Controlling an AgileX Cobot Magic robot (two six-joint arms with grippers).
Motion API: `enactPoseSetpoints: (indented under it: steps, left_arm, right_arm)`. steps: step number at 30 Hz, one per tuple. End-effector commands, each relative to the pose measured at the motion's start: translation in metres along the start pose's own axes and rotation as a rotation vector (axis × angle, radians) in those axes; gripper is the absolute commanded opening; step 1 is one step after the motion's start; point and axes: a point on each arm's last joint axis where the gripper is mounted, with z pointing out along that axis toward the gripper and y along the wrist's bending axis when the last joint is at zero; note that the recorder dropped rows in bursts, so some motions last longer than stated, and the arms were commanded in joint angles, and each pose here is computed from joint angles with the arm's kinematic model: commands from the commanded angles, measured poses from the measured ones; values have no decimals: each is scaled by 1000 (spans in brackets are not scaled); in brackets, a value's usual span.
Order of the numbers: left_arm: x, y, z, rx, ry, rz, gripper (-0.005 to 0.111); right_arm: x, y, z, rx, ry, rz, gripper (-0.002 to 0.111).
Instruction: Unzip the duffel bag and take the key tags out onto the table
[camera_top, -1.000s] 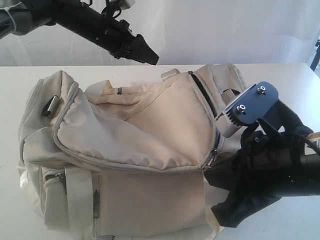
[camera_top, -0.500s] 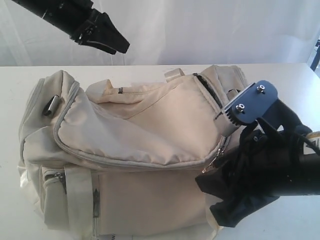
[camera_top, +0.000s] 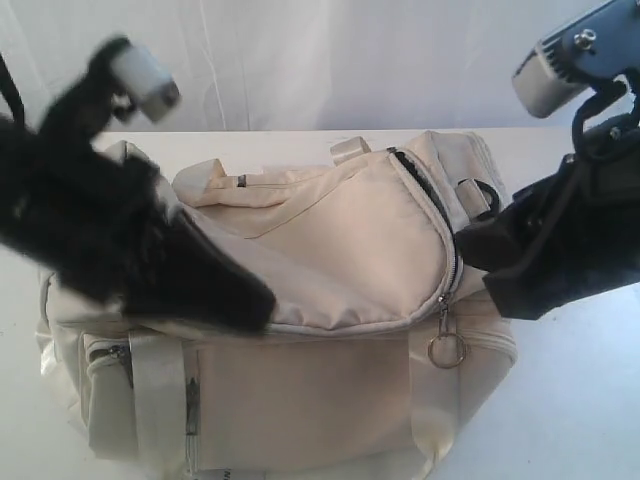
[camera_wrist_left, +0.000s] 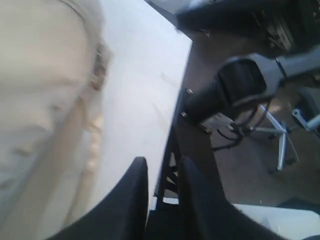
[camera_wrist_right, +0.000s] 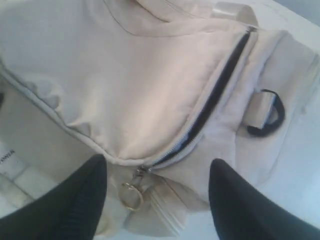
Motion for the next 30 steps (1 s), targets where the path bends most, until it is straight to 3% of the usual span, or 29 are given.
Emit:
enactPoseSetpoints:
  steps: [1,4,7,9,12,16,22,30]
  left_arm:
    - [42,-27,68,-122,-10,26,18]
    - [43,-40,105,-294,-75,106,19]
    - [34,-40,123,-323,-78,123,22]
    - [27,-31,139,-332,-63,101,39]
    - [16,-18,153,-389,-75,103,52]
    - [8,-7,163,-456,-60,235,53]
    - [11,6,170,-531,-50,255,53]
    - [-4,-2,172,-508,-72,326,53]
  right_arm:
    - [-6,-11,-4,76,106,-30,57]
    - [-17,-34,10,119,221,-26,52]
    - [-30,-49,32,29,276,23,51]
    - [-39,-60,55,-102,317,86,51]
    - [-37,-68,77,-128,373,132,51]
    - [-32,-72,99,-144,407,158,51]
    - [-35,-74,106,-138,367,177,58]
    - [-40,-76,108,-118,309,188,60]
